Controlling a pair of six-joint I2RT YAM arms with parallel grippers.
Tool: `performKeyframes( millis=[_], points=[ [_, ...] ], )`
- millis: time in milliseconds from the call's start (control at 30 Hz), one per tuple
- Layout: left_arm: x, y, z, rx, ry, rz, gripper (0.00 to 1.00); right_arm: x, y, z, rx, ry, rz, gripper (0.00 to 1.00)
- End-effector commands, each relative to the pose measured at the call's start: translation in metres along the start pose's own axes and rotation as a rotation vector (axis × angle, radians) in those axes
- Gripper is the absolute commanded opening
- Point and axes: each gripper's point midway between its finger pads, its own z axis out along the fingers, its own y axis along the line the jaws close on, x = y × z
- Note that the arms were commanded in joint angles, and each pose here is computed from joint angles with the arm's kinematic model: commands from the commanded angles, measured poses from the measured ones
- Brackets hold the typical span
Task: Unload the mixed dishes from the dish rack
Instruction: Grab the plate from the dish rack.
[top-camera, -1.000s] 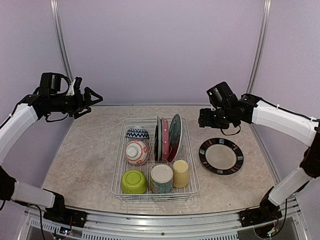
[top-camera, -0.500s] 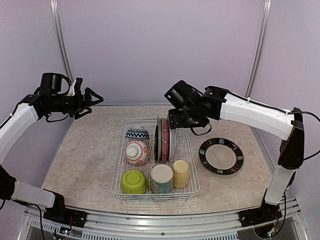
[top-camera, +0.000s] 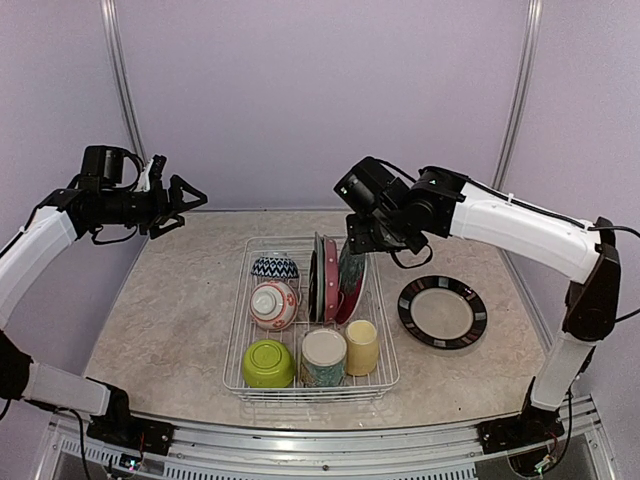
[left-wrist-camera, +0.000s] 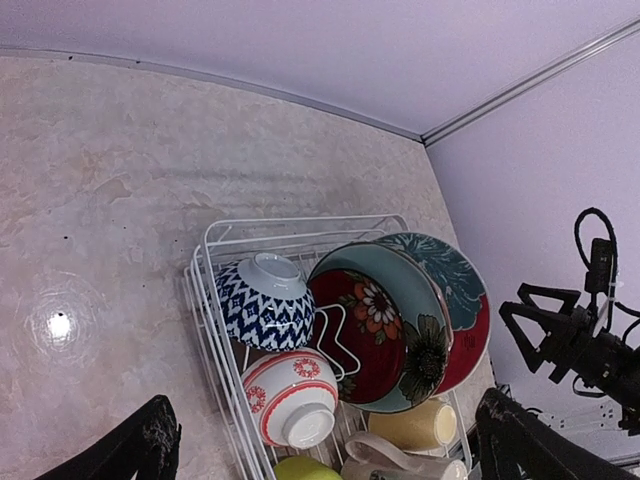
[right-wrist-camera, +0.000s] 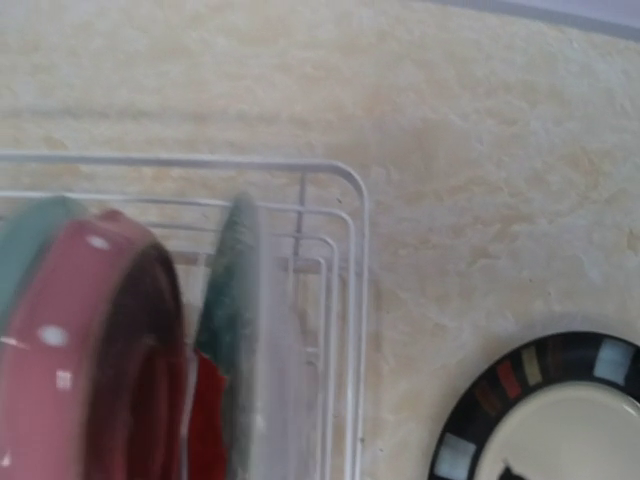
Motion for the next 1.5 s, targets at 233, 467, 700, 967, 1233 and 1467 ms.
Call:
performKeyframes(
  millis=[233,467,700,967,1233,1467],
  points=[
    [-0.006,-0.014,-0.008,0.026,-0.016,0.031,0.99,-0.008,0.008,-0.003,0.009,-0.023,0.037,0.73],
    [-0.007,-0.016,-0.012,0.025,-0.026,0.036,0.99,0.021,0.008,0.021,0.090,0.047,0.074,0.68],
    [-0.007,-0.015,-0.010,0.024,-0.021,0.030,0.99,0.040,0.001,0.034,0.148,0.066,0.113,0.48],
    [-0.007,-0.015,-0.010,0.022,-0.019,0.029,0.99,0.048,-0.002,0.048,0.242,0.069,0.130,0.35],
    [-0.007,-0.013,-0.008,0.022,-0.012,0.020,0.99,0.044,-0.002,0.050,0.326,0.056,0.095,0.16],
    [-0.009,-0.009,-0.008,0.019,-0.015,0.006,0.99,0.031,-0.002,0.039,0.316,0.038,0.091,0.00]
  ],
)
